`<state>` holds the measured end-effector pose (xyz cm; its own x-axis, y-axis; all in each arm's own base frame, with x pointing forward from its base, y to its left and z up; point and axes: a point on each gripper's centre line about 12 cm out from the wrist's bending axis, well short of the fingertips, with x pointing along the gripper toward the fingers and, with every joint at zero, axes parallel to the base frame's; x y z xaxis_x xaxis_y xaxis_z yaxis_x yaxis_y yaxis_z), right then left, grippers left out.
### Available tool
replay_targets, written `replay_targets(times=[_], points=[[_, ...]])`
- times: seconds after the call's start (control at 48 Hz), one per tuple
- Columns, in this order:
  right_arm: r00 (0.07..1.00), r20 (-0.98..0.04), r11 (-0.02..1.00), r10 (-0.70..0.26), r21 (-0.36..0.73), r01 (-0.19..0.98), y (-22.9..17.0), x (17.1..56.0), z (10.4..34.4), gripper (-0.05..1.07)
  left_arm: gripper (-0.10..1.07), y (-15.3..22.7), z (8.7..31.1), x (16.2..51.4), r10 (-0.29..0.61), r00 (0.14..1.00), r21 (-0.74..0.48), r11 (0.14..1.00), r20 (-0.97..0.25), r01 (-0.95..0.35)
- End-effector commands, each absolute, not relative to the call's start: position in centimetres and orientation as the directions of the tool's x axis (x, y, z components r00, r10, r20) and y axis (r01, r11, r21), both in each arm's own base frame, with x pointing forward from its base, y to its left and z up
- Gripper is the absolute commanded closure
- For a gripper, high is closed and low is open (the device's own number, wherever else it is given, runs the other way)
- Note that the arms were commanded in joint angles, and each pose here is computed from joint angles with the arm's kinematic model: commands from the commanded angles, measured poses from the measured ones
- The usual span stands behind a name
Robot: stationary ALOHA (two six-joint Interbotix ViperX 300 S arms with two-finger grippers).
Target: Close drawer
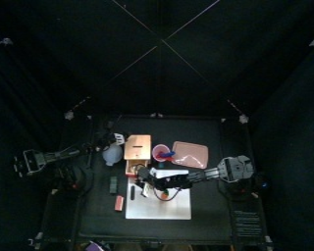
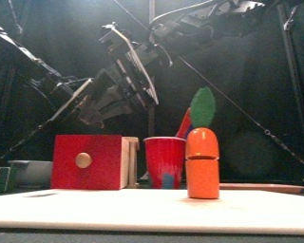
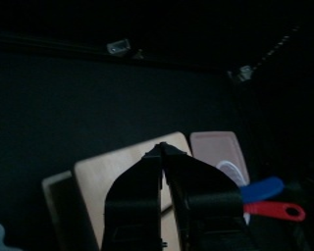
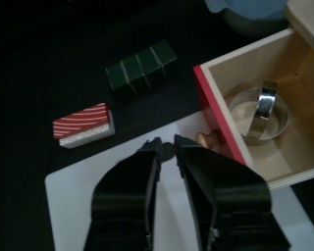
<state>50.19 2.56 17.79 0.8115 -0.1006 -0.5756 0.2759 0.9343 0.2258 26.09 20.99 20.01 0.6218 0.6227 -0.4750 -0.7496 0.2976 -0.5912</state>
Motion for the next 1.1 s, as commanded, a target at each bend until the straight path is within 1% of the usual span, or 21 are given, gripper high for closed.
replay_targets(times=[0.0,0.083,0.146,0.25,0.312,0.417,0.542,0.833,1.083], points=[[0.839,-0.535,0.934,-0.098,0.242,0.264,2.5,50.8,19.8,0.62,0.79,22.5,20.4,27.0,0.631,0.619,-0.585,0.304,-0.468,-0.752],[0.836,-0.540,0.933,-0.100,0.241,0.267,2.5,51.1,19.4,0.64,0.78,23.0,19.9,27.7,0.614,0.617,-0.579,0.298,-0.493,-0.759],[0.834,-0.543,0.932,-0.101,0.241,0.270,2.4,51.3,19.1,0.64,0.78,23.3,19.1,28.3,0.587,0.615,-0.570,0.293,-0.526,-0.767],[0.830,-0.548,0.932,-0.109,0.234,0.277,2.2,51.7,18.6,0.64,0.78,23.4,18.3,28.9,0.552,0.618,-0.561,0.297,-0.560,-0.773],[0.824,-0.551,0.927,-0.130,0.227,0.298,1.5,51.8,18.6,0.64,0.78,23.3,18.0,29.2,0.532,0.620,-0.552,0.307,-0.577,-0.776],[0.803,-0.567,0.915,-0.181,0.202,0.349,-0.1,51.6,18.2,0.64,0.78,23.2,17.8,29.2,0.517,0.621,-0.541,0.319,-0.588,-0.778],[0.788,-0.571,0.900,-0.230,0.183,0.395,-1.6,51.5,18.3,0.64,0.78,23.0,17.7,29.0,0.511,0.620,-0.539,0.318,-0.595,-0.780],[0.790,-0.555,0.908,-0.262,0.136,0.397,-3.4,52.4,18.9,0.64,0.78,23.0,17.3,28.6,0.498,0.613,-0.534,0.311,-0.613,-0.786],[0.750,-0.574,0.890,-0.328,0.078,0.449,-5.8,52.4,19.0,0.64,0.78,22.8,17.3,28.6,0.486,0.617,-0.535,0.315,-0.619,-0.784]])
